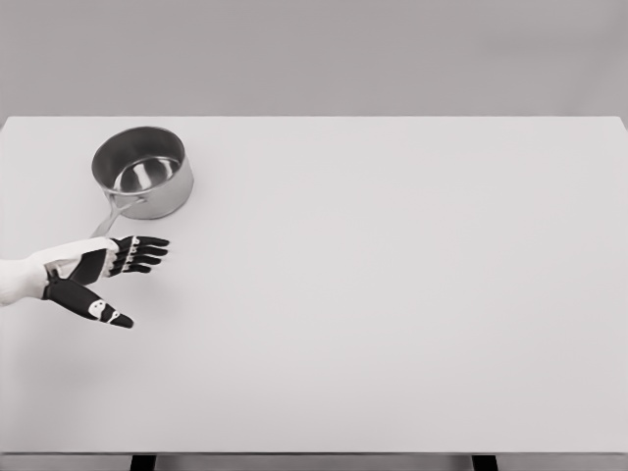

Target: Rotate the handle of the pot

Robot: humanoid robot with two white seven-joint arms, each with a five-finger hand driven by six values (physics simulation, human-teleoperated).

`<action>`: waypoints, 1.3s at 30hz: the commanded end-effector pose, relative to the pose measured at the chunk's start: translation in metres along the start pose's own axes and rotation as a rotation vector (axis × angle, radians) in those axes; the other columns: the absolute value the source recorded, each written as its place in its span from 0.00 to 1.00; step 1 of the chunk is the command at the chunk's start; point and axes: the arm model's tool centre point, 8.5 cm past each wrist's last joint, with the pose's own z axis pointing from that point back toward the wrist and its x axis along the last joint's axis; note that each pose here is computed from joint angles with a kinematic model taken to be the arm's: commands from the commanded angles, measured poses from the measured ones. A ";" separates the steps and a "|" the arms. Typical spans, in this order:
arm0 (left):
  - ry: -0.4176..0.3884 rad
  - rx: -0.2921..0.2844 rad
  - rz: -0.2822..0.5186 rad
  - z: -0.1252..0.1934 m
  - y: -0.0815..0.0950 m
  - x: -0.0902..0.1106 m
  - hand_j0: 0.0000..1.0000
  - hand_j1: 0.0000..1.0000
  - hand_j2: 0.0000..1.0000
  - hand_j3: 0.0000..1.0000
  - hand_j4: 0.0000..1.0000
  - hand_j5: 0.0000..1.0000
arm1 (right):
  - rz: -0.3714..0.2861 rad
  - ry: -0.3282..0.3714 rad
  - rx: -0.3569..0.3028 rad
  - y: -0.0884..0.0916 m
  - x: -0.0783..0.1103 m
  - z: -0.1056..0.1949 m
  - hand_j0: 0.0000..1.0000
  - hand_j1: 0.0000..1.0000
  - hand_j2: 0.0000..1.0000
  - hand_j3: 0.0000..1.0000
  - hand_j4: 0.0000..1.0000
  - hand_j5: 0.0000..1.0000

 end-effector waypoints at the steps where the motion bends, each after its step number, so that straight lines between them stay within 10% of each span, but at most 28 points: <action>1: 0.006 0.009 0.004 0.002 0.003 -0.002 1.00 1.00 1.00 1.00 1.00 1.00 | 0.000 0.000 0.000 0.000 0.000 0.000 1.00 1.00 1.00 1.00 1.00 1.00; 39: 0.222 0.211 -0.124 0.051 0.062 -0.031 1.00 1.00 1.00 1.00 1.00 1.00 | 0.000 0.000 0.000 0.000 0.000 0.000 1.00 1.00 1.00 1.00 1.00 1.00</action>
